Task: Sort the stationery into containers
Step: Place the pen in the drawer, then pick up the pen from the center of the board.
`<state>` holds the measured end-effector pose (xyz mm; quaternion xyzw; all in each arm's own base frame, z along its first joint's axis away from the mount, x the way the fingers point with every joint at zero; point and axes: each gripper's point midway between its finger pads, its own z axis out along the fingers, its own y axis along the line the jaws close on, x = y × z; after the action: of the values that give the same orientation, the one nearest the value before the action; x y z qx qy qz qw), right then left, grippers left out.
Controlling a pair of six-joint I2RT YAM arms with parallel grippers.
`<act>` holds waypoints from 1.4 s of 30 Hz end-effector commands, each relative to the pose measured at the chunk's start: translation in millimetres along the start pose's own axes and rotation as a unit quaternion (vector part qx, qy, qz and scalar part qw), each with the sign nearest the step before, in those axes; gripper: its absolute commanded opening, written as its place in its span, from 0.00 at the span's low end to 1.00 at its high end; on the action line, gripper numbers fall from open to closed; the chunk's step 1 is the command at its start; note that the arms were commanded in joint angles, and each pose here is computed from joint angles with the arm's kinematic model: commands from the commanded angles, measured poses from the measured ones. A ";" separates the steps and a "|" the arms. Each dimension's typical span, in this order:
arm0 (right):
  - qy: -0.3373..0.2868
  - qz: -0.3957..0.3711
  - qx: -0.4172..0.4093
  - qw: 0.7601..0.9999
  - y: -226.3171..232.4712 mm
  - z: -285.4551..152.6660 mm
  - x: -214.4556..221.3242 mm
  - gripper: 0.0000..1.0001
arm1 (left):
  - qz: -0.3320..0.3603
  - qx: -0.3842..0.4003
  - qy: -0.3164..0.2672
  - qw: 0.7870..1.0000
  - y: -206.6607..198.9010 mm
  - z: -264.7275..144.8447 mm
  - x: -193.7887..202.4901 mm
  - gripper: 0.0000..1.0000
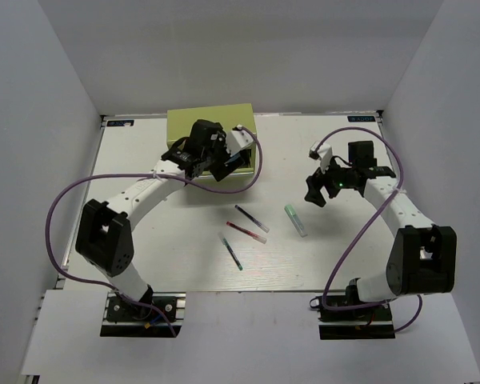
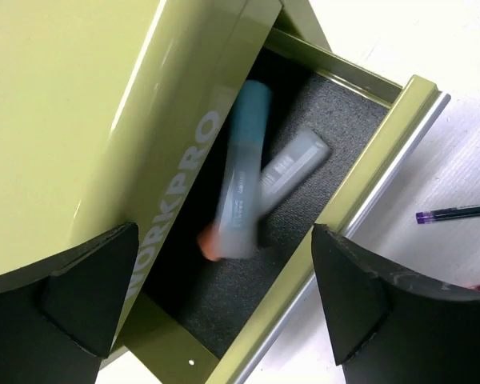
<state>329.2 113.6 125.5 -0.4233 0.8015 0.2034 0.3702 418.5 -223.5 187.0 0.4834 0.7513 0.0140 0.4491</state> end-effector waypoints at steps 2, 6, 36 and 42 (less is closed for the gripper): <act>0.000 -0.009 -0.016 1.000 4.0 6.1 -3.6 0.90 | -0.007 -0.060 -0.031 0.998 30.7 -28.3 -16.0 1.00; 0.013 0.001 -0.022 1.000 6.7 14.0 1.1 0.90 | -0.031 -0.089 -0.085 0.992 39.8 -59.7 -47.8 1.00; 0.199 0.070 0.025 0.977 71.4 83.4 99.2 0.45 | -0.772 -0.100 -0.035 0.627 -100.6 -133.8 103.8 1.00; 0.185 0.050 -0.088 0.978 109.6 75.7 96.1 0.18 | -0.786 -0.084 0.038 0.612 -126.3 -112.3 113.3 1.00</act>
<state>285.7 170.8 16.7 -0.4163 0.8632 0.1495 0.2434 244.1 -151.8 130.1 -0.3144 0.8502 -0.2567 0.3353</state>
